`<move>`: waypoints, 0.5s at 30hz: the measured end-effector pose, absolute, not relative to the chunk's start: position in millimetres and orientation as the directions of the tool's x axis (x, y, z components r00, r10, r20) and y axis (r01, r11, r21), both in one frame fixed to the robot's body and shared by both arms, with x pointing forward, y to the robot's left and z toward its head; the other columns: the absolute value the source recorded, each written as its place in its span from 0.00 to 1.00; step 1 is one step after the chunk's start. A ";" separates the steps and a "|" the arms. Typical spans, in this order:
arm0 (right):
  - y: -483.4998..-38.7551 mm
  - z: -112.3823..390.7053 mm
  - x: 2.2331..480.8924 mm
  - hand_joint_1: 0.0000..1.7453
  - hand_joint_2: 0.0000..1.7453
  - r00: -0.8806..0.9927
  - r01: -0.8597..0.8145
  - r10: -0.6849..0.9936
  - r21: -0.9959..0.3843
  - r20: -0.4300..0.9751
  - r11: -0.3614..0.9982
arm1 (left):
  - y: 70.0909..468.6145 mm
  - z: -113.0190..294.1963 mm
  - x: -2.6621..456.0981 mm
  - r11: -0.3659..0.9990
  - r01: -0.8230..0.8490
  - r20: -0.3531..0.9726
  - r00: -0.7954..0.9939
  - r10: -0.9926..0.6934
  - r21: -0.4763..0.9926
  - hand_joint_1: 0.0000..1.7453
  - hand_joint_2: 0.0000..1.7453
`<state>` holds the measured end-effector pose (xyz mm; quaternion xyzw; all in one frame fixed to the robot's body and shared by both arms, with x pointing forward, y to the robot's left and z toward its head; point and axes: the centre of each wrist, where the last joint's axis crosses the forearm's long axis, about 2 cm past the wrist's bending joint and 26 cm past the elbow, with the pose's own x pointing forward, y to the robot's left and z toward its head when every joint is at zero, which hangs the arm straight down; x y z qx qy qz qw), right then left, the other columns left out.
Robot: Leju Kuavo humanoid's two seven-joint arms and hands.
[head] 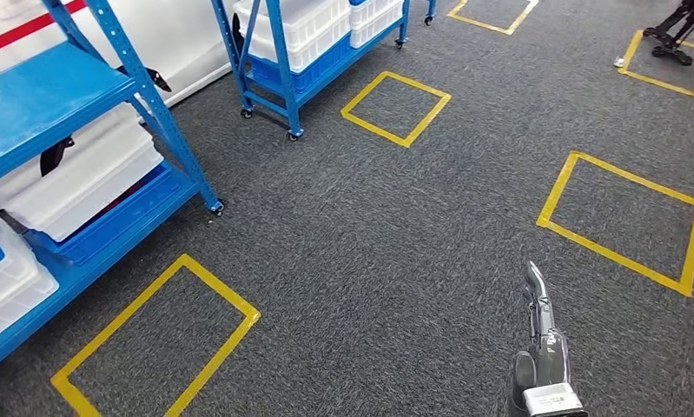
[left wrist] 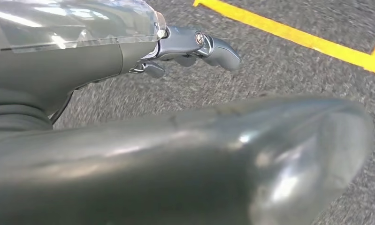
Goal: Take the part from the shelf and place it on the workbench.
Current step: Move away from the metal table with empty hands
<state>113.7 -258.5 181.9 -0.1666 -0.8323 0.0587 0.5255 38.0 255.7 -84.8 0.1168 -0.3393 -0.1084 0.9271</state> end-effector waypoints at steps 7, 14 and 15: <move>-258.4 186.1 108.4 0.00 0.00 -0.415 0.235 0.351 -0.274 0.840 0.933 | 261.9 -88.9 43.7 0.945 0.118 0.642 0.708 -0.295 0.304 0.00 0.00; -261.9 185.5 100.9 0.00 0.00 -0.401 0.249 0.356 -0.274 0.844 0.929 | 251.9 -88.9 45.3 0.957 0.093 0.647 0.718 -0.256 0.276 0.00 0.00; -262.3 185.3 100.5 0.00 0.00 -0.399 0.250 0.357 -0.274 0.844 0.929 | 251.6 -89.0 44.7 0.958 0.093 0.646 0.720 -0.252 0.270 0.00 0.00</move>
